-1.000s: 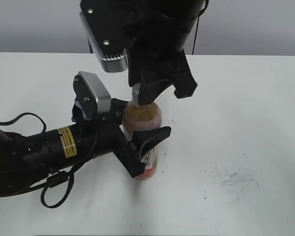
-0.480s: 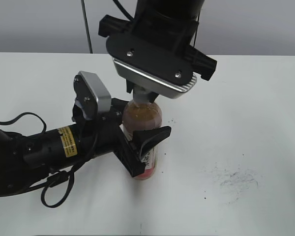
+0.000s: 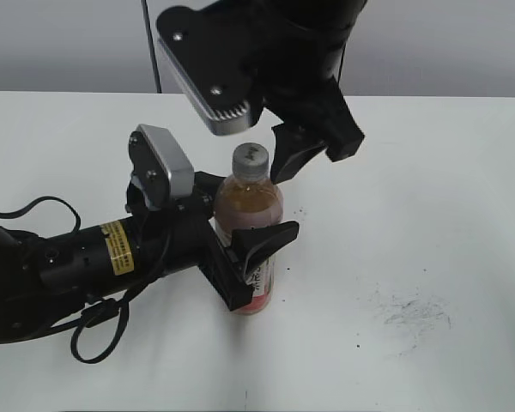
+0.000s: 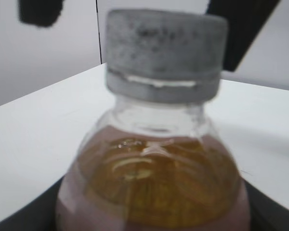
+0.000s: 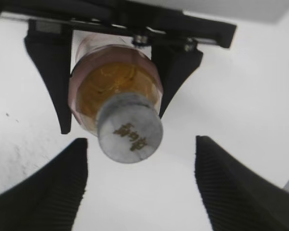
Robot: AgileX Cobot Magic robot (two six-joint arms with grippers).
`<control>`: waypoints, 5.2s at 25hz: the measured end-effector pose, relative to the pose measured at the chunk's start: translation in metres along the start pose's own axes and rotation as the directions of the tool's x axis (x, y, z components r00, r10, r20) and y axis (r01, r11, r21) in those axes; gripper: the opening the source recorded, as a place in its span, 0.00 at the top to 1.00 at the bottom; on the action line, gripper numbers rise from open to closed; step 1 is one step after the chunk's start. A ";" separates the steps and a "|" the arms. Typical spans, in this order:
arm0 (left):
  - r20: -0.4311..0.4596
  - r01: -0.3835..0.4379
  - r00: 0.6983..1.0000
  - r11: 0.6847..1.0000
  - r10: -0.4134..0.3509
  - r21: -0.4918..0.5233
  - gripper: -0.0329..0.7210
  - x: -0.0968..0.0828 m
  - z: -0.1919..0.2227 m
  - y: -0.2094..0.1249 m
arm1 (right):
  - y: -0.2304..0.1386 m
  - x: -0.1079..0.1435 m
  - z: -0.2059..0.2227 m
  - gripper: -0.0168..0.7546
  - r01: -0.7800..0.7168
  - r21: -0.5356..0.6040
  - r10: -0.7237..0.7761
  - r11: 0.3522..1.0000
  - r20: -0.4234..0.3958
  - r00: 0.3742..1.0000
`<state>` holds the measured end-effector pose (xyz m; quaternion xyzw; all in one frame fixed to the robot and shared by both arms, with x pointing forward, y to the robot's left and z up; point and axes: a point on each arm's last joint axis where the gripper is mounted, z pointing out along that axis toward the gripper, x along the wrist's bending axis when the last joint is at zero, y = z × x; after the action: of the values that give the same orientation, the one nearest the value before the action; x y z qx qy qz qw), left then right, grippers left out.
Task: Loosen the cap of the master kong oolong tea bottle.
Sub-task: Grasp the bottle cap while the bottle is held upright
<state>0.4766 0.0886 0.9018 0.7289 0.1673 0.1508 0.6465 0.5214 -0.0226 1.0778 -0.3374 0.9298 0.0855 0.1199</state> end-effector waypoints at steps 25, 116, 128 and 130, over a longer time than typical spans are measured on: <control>0.002 -0.002 1.000 1.000 0.002 0.000 0.37 0.000 0.000 0.000 | 0.009 0.000 -0.001 0.49 -0.996 -0.006 0.991 0.087 -0.101 0.087; -0.011 0.007 1.000 1.000 -0.007 -0.002 0.37 0.001 0.000 0.000 | 0.005 0.000 -0.001 0.63 -0.861 -0.035 0.859 0.508 -0.061 0.509; -0.011 0.006 1.000 1.000 -0.006 -0.002 0.37 0.001 0.000 0.000 | 0.007 0.000 -0.001 0.63 -0.048 -0.083 0.047 0.995 -0.008 0.999; -0.011 0.006 1.000 1.000 -0.006 -0.002 0.37 0.001 0.000 0.000 | 0.007 0.000 -0.001 0.63 0.127 -0.083 -0.127 0.988 0.007 0.992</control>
<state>0.4773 0.0892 0.9019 0.7270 0.1731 0.1529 0.6467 0.5168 -0.0179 1.0789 -0.4004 0.9019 0.1170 0.1118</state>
